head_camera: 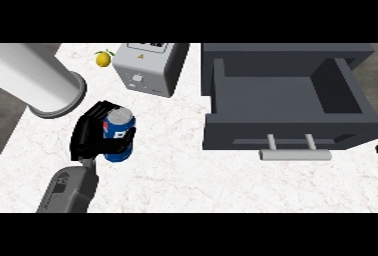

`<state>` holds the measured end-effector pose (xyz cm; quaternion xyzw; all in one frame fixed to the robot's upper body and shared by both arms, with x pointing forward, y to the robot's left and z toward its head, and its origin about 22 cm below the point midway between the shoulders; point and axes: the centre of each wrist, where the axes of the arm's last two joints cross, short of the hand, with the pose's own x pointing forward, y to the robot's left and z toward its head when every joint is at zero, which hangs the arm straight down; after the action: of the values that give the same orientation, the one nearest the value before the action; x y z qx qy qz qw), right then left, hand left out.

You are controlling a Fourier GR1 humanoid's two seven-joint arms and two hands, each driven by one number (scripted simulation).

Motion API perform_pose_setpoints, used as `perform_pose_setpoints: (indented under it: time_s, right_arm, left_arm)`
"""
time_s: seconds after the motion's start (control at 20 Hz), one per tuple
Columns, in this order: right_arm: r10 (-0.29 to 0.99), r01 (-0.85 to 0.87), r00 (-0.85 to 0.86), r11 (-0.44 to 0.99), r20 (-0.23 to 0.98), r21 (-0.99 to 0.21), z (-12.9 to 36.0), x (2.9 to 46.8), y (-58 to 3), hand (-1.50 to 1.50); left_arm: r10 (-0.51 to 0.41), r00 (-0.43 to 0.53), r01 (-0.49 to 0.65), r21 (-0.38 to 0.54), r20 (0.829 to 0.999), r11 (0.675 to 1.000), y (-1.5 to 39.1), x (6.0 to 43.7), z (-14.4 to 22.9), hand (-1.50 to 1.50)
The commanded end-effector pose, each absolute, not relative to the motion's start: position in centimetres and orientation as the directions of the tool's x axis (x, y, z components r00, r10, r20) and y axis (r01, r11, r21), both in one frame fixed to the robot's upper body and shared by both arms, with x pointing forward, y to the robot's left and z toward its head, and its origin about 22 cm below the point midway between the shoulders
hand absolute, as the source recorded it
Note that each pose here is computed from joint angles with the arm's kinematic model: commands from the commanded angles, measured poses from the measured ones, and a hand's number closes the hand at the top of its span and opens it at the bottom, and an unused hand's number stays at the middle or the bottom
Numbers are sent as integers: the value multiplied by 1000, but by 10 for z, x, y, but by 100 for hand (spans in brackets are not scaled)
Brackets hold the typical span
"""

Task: Pick up the can, place it into the drawer and close the drawer

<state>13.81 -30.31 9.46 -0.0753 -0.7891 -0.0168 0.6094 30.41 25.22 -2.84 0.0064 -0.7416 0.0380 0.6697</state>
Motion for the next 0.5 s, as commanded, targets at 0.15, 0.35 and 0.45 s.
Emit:
perform_pose_setpoints:
  time_s: [0.15,0.35,0.45]
  right_arm:
    - [110,140,-245,987,963,-77,101,126,-302,-150]
    - [91,148,-249,988,964,-55,108,130,-303,-150]
    - [103,137,-241,988,965,-71,94,132,-310,-150]
  left_arm:
    - [11,-188,29,-6,982,1000,197,321,40,150]
    - [-8,-213,50,19,977,999,162,320,64,150]
    - [-2,-191,61,14,982,998,165,335,88,150]
